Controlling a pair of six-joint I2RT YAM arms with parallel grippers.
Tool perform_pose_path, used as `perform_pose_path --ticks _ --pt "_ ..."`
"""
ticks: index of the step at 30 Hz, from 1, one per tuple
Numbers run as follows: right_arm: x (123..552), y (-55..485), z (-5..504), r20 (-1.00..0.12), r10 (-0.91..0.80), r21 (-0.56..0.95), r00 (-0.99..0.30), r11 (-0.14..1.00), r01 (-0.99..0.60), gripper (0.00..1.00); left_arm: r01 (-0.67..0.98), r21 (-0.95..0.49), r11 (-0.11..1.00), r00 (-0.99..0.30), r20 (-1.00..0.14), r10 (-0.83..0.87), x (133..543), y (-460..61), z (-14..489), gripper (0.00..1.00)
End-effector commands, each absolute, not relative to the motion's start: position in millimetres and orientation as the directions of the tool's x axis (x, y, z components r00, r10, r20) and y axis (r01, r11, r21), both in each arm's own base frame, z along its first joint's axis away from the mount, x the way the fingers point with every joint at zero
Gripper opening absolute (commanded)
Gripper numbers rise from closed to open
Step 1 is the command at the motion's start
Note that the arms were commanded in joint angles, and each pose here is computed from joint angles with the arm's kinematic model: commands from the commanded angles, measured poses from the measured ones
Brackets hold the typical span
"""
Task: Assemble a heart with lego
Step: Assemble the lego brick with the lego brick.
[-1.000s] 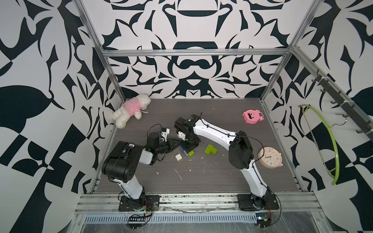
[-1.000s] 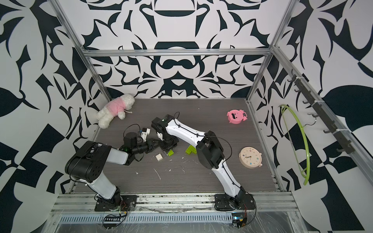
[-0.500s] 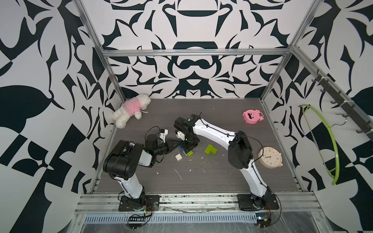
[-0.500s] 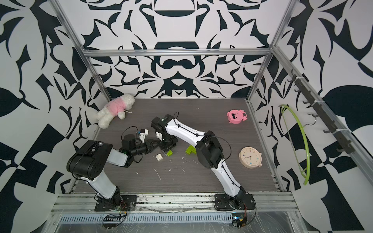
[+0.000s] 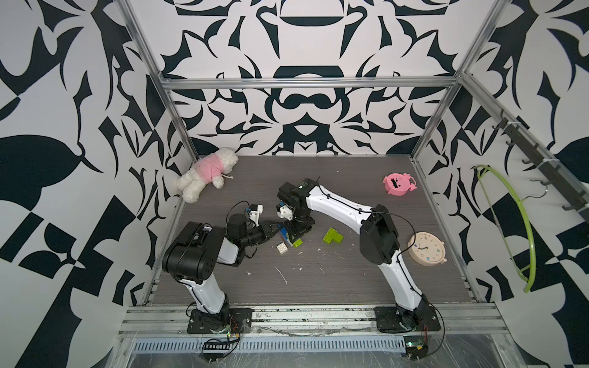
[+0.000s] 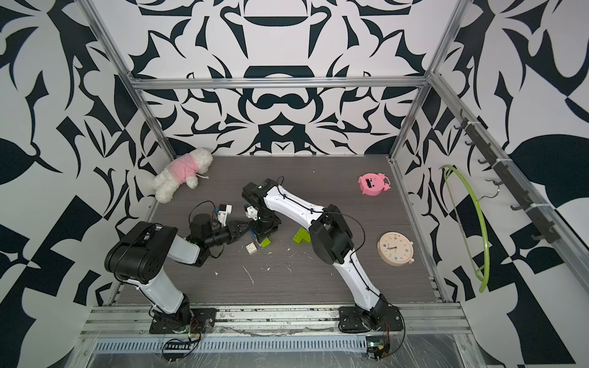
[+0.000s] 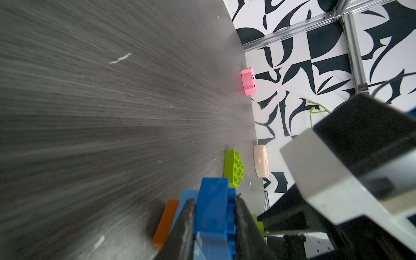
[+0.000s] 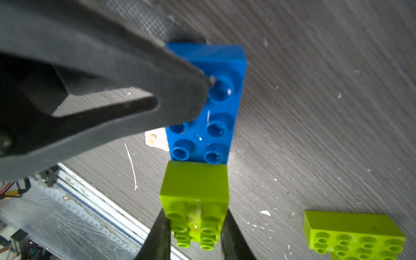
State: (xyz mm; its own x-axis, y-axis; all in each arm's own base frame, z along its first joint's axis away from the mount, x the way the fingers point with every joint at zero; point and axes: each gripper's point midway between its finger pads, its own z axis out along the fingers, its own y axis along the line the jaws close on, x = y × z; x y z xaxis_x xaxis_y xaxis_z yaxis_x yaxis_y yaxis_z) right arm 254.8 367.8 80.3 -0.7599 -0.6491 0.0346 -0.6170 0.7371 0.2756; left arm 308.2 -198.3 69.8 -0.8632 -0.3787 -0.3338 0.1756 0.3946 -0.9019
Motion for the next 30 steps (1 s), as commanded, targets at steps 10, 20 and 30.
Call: perform_pose_path --ticks 10,20,30 --pt "254 360 23 0.174 -0.654 0.218 -0.736 0.755 -0.619 0.12 0.000 -0.883 0.469 -0.895 -0.209 -0.394 289 -185 23 0.18" --pt "268 366 71 0.063 -0.655 0.199 -0.753 0.747 -0.634 0.23 0.004 -0.886 0.464 -0.894 -0.211 -0.396 289 -186 25 0.18" --pt "278 368 118 -0.073 -0.643 0.174 -0.762 0.744 -0.645 0.40 0.002 -0.880 0.476 -0.891 -0.217 -0.398 291 -184 25 0.18"
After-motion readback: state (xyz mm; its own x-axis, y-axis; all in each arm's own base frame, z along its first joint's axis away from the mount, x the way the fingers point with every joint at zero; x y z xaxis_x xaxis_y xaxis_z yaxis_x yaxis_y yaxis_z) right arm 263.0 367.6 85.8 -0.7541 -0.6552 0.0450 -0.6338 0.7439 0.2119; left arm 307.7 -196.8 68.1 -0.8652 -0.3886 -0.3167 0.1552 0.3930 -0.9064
